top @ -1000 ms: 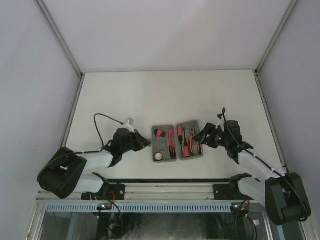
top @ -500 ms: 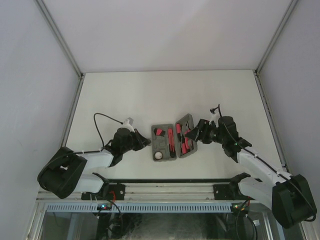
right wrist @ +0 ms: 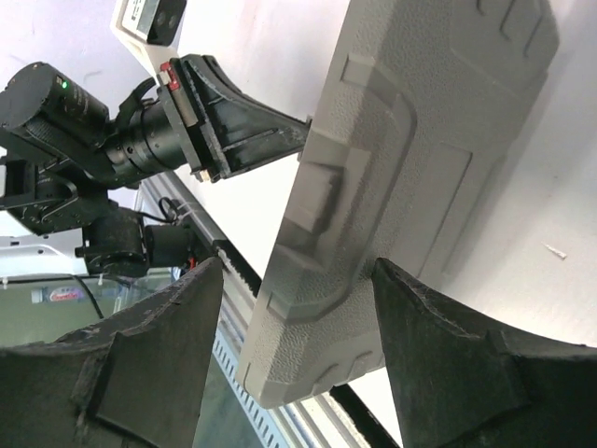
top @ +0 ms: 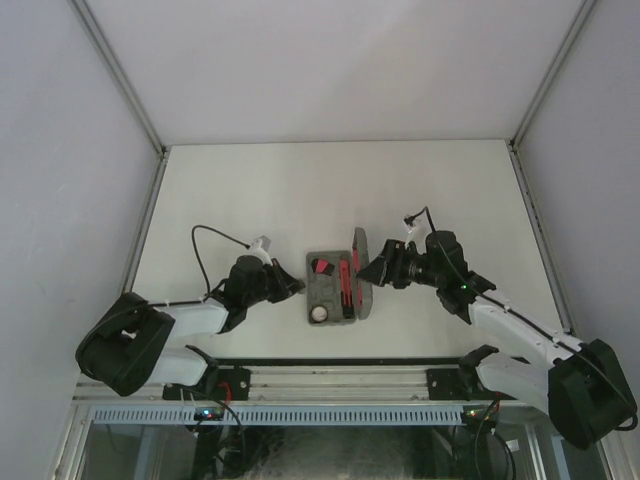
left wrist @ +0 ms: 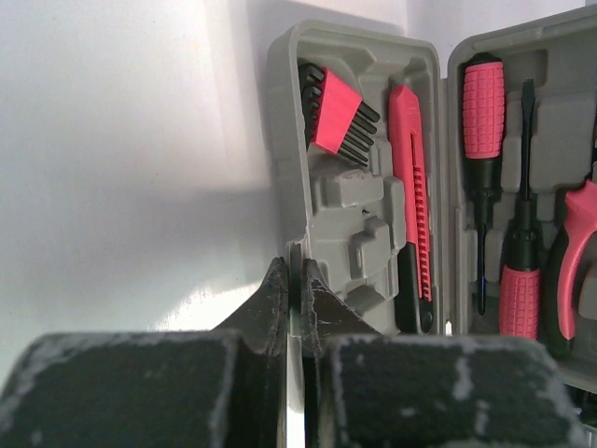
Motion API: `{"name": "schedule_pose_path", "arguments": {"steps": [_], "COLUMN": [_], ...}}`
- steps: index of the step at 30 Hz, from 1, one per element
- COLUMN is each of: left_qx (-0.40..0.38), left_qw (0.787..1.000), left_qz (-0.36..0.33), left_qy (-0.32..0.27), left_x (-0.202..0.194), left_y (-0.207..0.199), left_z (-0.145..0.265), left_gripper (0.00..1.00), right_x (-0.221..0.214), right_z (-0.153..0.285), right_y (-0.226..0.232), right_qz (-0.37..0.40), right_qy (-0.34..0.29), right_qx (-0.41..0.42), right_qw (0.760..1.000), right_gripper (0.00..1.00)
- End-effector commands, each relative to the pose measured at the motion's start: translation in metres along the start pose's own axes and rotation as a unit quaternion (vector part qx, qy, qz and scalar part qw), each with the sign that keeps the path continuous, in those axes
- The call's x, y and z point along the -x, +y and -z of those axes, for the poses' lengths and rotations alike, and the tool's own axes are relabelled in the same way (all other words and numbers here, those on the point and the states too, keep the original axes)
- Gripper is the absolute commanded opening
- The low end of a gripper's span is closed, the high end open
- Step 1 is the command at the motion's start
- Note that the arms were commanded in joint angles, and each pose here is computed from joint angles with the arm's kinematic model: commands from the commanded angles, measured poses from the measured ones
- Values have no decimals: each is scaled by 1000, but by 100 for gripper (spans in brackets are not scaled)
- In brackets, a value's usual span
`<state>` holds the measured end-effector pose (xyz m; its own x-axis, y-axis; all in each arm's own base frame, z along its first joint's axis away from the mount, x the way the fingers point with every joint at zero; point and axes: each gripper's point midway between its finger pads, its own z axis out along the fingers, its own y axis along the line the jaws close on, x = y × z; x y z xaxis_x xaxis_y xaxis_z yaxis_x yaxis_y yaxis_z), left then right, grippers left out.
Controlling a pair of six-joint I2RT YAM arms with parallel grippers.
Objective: Sort the tools into containers
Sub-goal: Close the storage box at the center of the board.
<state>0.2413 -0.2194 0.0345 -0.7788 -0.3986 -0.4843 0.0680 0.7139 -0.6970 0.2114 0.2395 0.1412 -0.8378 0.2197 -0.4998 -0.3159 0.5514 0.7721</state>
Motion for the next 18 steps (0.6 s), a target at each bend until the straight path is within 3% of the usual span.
{"name": "schedule_pose_path", "arguments": {"steps": [1,18], "left_qx": [11,11], "left_qw": [999,998], "left_qz": [-6,-12], "left_qy": [53,56], "left_x": [-23,-24], "left_y": [3,4], "left_z": [1,4], "left_gripper": [0,0], "right_x": [9,-9], "right_z": [-6,-26], "right_y": [31,22], "right_qz": [11,5], "right_qy": [-1,25], "right_qx": [53,34], "right_qw": [999,999], "right_gripper": [65,57]}}
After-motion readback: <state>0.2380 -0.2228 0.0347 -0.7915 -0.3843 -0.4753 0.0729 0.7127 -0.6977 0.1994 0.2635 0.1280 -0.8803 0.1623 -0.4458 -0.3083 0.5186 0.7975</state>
